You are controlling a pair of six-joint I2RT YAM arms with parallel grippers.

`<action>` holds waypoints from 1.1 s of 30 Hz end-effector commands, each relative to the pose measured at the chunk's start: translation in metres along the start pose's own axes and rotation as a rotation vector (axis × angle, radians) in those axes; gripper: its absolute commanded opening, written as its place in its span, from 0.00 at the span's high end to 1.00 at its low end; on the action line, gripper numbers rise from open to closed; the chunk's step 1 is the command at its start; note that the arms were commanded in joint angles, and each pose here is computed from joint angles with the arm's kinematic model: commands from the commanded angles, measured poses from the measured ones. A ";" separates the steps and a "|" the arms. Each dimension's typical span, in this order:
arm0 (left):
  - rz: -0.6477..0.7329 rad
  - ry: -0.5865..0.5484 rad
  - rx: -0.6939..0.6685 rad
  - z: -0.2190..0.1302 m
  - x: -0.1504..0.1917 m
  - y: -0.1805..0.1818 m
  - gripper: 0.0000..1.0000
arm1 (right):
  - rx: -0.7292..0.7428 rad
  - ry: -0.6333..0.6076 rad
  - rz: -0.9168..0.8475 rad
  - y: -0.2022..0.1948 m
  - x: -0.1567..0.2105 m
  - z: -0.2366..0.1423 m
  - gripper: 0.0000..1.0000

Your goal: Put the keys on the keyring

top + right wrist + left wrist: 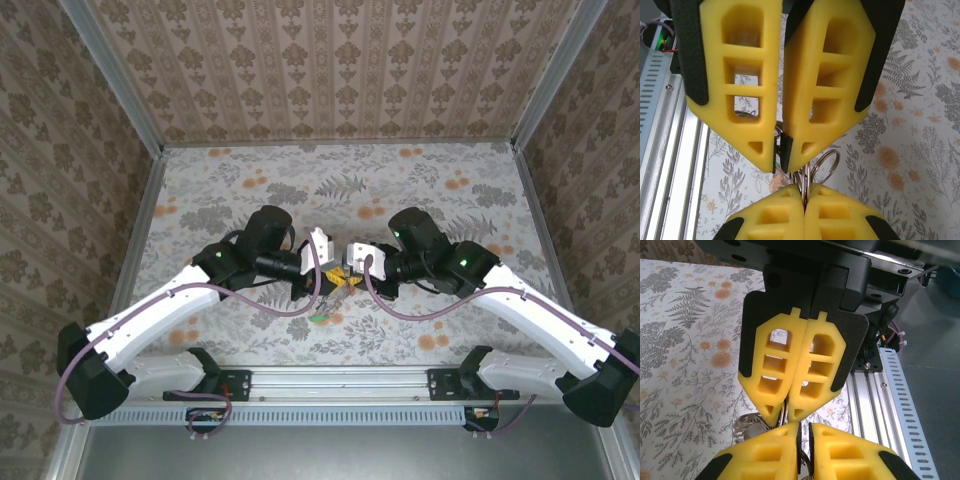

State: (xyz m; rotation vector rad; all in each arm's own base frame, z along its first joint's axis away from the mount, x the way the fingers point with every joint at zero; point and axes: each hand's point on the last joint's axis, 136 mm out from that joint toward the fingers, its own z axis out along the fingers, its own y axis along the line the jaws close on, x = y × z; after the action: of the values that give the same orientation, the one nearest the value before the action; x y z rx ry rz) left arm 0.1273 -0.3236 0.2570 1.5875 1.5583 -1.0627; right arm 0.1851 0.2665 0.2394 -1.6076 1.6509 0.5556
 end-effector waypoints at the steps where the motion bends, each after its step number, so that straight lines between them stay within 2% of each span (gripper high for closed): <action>1: 0.064 -0.024 -0.040 -0.011 -0.013 0.001 0.83 | -0.001 -0.075 -0.027 0.000 -0.022 -0.008 1.00; 5: 0.060 -0.088 -0.049 -0.029 -0.023 -0.003 0.78 | 0.001 -0.080 -0.024 0.000 -0.022 -0.008 1.00; 8: 0.069 -0.089 -0.090 -0.034 -0.020 0.001 0.73 | 0.001 -0.089 -0.026 0.000 -0.026 -0.009 1.00; 11: 0.068 -0.070 -0.107 -0.029 -0.017 0.009 0.72 | -0.002 -0.090 -0.030 0.000 -0.027 -0.010 1.00; 19: 0.043 -0.009 -0.044 -0.008 -0.007 0.009 0.72 | 0.005 -0.104 -0.020 -0.001 -0.030 -0.011 1.00; 27: 0.048 0.000 -0.002 -0.004 -0.008 0.003 0.85 | -0.003 -0.111 -0.020 0.000 -0.031 -0.009 1.00; 33: 0.044 0.011 0.010 0.004 -0.006 0.002 0.85 | -0.009 -0.117 -0.006 0.000 -0.033 -0.007 1.00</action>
State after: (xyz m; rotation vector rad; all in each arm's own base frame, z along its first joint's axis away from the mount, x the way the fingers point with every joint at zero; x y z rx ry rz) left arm 0.1332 -0.3244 0.2563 1.5992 1.5528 -1.0265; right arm 0.1826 0.2704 0.2423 -1.5921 1.6520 0.5863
